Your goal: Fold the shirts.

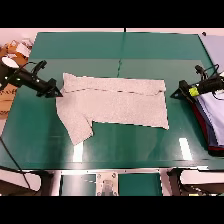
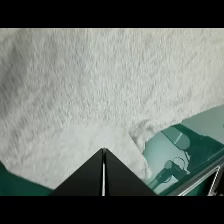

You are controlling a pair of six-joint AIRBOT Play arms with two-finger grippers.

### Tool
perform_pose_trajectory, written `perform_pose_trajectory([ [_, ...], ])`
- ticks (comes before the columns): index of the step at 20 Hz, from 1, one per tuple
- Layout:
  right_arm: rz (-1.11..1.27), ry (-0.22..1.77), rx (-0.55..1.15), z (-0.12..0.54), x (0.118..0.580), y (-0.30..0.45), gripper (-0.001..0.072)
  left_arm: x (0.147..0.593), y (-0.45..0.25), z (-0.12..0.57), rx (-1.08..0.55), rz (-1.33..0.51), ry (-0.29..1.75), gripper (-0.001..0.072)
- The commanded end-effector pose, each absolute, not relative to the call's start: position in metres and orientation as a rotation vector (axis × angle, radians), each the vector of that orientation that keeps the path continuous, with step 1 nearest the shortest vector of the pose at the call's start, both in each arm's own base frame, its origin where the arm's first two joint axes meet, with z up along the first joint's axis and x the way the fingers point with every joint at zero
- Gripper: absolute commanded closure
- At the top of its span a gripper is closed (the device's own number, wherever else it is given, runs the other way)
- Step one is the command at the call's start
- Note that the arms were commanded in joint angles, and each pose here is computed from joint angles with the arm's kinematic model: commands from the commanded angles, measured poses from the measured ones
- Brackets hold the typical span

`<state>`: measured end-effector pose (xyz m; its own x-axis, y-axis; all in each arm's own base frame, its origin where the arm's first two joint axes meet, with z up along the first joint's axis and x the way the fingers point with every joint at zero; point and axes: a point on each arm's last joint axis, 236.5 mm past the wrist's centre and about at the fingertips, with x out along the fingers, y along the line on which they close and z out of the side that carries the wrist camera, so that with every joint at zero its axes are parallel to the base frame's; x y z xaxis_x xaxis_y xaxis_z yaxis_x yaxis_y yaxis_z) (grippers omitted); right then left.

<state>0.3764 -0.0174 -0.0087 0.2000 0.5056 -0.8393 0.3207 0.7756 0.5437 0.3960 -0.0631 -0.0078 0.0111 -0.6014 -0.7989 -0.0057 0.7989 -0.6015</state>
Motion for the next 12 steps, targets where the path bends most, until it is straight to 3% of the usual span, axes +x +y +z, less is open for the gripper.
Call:
perform_pose_trajectory([
  [1,0.072,1.383,0.739,-0.007,0.317,-0.012,0.0701,0.350,-0.055,0.002,-0.477,-0.417,1.545,0.0688],
  [5,-0.005,1.318,0.865,-0.034,0.249,0.021,0.0700,0.294,-0.045,-0.002,-0.455,-0.219,1.405,0.0684],
  [6,0.000,1.296,0.936,-0.042,0.244,0.034,0.0671,0.285,-0.047,-0.008,-0.476,-0.196,1.371,0.0565],
  [7,0.010,1.267,0.991,-0.051,0.243,0.043,0.0574,0.277,-0.051,-0.018,-0.521,-0.170,1.358,0.0206],
  [8,0.022,1.248,1.015,-0.060,0.242,0.049,0.0516,0.269,-0.057,-0.029,-0.566,-0.161,1.366,0.0133],
  [10,-0.013,1.203,1.071,-0.075,0.246,0.051,0.0501,0.250,-0.068,-0.055,-0.649,-0.150,1.413,0.0163],
  [11,-0.034,1.194,1.068,-0.081,0.248,0.049,0.0403,0.246,-0.073,-0.067,-0.695,-0.138,1.409,0.0164],
  [12,-0.046,1.190,1.055,-0.086,0.250,0.049,0.0351,0.246,-0.076,-0.075,-0.724,-0.134,1.384,0.0164],
])
